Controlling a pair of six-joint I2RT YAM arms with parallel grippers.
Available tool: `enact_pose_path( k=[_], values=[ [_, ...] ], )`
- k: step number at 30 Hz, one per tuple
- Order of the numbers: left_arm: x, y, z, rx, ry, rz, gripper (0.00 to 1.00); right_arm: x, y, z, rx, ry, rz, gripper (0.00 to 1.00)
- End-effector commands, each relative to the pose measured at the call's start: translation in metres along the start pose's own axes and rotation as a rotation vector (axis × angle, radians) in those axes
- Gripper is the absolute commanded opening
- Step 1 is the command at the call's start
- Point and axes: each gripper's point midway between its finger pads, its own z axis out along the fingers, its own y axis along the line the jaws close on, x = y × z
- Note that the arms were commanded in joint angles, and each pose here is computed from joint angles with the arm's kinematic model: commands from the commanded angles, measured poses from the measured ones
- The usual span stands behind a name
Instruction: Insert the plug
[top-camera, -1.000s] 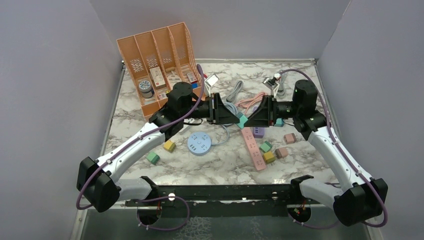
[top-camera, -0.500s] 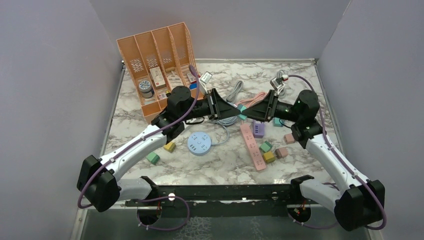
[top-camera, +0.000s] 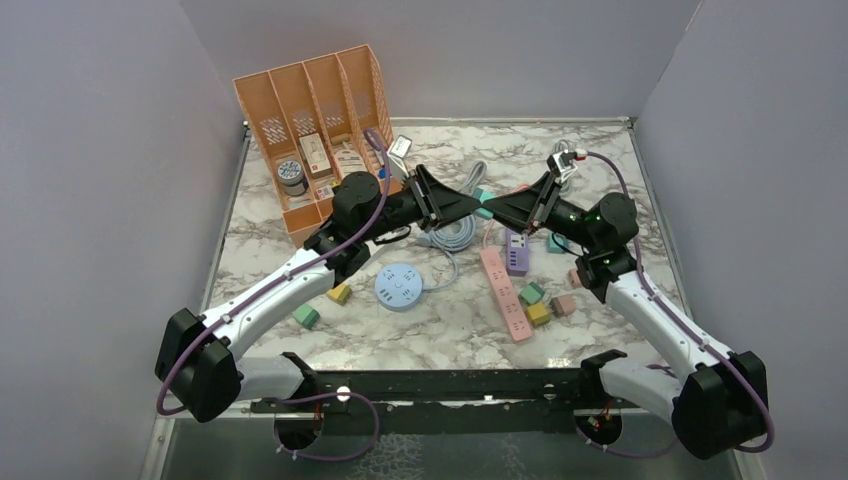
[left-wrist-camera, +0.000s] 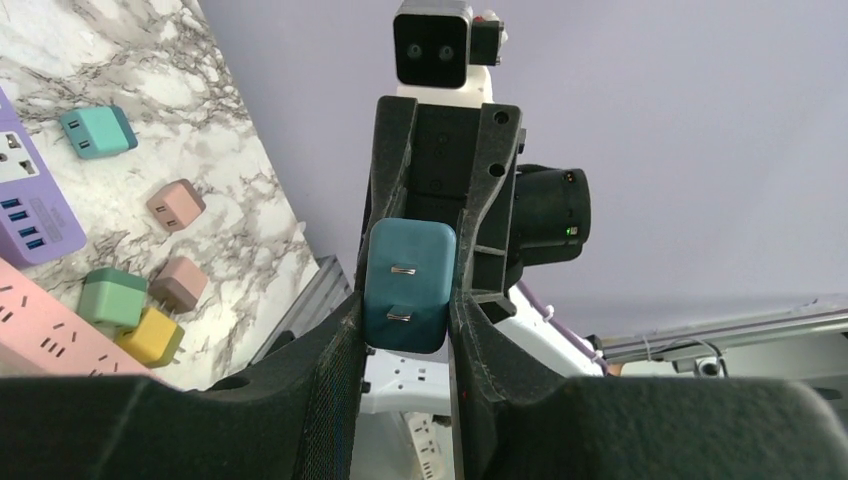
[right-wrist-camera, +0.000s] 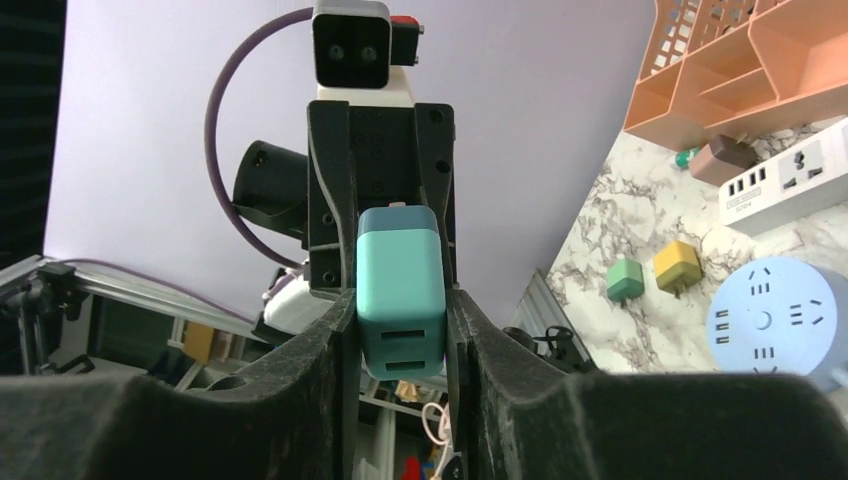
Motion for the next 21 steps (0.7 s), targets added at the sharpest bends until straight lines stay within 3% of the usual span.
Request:
enact_pose_path(
  k=[1,7,11,15,21],
  values=[
    [-0.013,-0.016,-0.001,0.048,-0.084,0.016,0.11,-0.003,0.01,0.006,-0.042,-0.018,-0.016,0.25],
    [-0.008,0.011,-0.006,-0.015,-0.094,0.03,0.42,0.0,-0.005,0.006,0.044,0.013,-0.074,0.03],
    [-0.006,0.047,-0.019,-0.182,-0.111,0.097,0.63,0.004,-0.032,0.002,0.181,0.049,-0.128,0.01],
    [-0.007,0.086,-0.048,-0.405,-0.128,0.226,0.71,0.007,-0.07,-0.009,0.362,0.118,-0.236,0.01],
    [-0.003,0.135,-0.108,-0.689,-0.102,0.399,0.74,0.013,-0.138,-0.046,0.708,0.293,-0.334,0.01]
  ],
)
